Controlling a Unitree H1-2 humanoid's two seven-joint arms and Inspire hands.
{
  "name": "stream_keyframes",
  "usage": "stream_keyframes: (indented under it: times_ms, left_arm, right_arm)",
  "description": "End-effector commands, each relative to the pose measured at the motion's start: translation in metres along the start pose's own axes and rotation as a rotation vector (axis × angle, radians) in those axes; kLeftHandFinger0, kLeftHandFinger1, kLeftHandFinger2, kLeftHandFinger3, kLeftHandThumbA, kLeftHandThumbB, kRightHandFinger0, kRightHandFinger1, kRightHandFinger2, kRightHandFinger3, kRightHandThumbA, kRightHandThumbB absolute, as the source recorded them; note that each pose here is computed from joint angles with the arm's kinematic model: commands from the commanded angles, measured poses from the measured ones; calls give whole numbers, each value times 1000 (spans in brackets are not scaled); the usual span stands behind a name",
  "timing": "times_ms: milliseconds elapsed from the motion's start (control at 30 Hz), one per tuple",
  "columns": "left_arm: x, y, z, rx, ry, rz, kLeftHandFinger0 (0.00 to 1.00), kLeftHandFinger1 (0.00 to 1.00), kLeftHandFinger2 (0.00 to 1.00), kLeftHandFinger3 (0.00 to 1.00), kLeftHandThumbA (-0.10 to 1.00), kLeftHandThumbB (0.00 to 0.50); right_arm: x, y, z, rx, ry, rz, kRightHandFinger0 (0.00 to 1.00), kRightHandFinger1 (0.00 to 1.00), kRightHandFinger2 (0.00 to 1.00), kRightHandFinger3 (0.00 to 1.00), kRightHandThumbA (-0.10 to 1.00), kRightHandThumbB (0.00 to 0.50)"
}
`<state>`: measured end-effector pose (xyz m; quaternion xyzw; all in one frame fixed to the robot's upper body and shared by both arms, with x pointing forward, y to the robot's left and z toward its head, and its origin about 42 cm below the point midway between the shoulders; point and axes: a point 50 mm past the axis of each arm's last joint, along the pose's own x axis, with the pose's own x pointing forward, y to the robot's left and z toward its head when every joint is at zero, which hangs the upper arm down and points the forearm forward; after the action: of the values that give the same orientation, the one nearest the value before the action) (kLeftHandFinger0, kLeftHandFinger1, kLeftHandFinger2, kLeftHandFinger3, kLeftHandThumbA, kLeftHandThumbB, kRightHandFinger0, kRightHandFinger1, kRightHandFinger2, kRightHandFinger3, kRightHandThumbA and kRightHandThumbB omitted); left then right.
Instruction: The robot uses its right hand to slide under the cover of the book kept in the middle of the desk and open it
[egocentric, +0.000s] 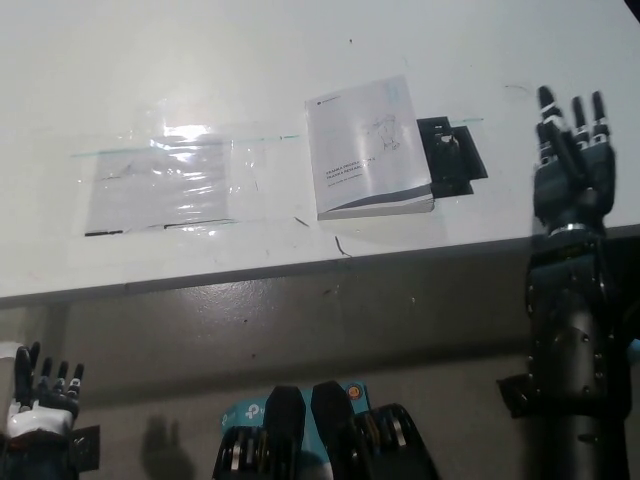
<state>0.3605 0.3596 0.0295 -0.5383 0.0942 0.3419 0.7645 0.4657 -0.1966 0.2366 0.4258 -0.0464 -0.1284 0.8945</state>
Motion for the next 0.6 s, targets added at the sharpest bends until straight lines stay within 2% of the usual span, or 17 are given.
stream_keyframes:
  times_ms: [0,100,167,367,567]
  left_arm:
    - [1,-14,14,-21,-40,-33,1000,1000,1000,1000,868,0]
    - [1,-12,13,-15,-36,-40,1000,1000,1000,1000,885,0]
    - [1,-12,12,-25,-34,-28,1000,1000,1000,1000,850,0]
    - [0,-12,11,-9,-33,-40,1000,1000,1000,1000,847,0]
    - [3,-12,11,-12,-28,-33,1000,1000,1000,1000,866,0]
  right_arm:
    - [13,33,1,16,34,139,1000,1000,1000,1000,893,0]
    - [19,33,-5,21,59,116,1000,1000,1000,1000,867,0]
    - [23,33,-11,18,74,105,1000,1000,1000,1000,831,0]
    - [29,35,-26,-24,129,106,1000,1000,1000,1000,866,0]
    - [30,39,-36,-26,151,104,1000,1000,1000,1000,851,6]
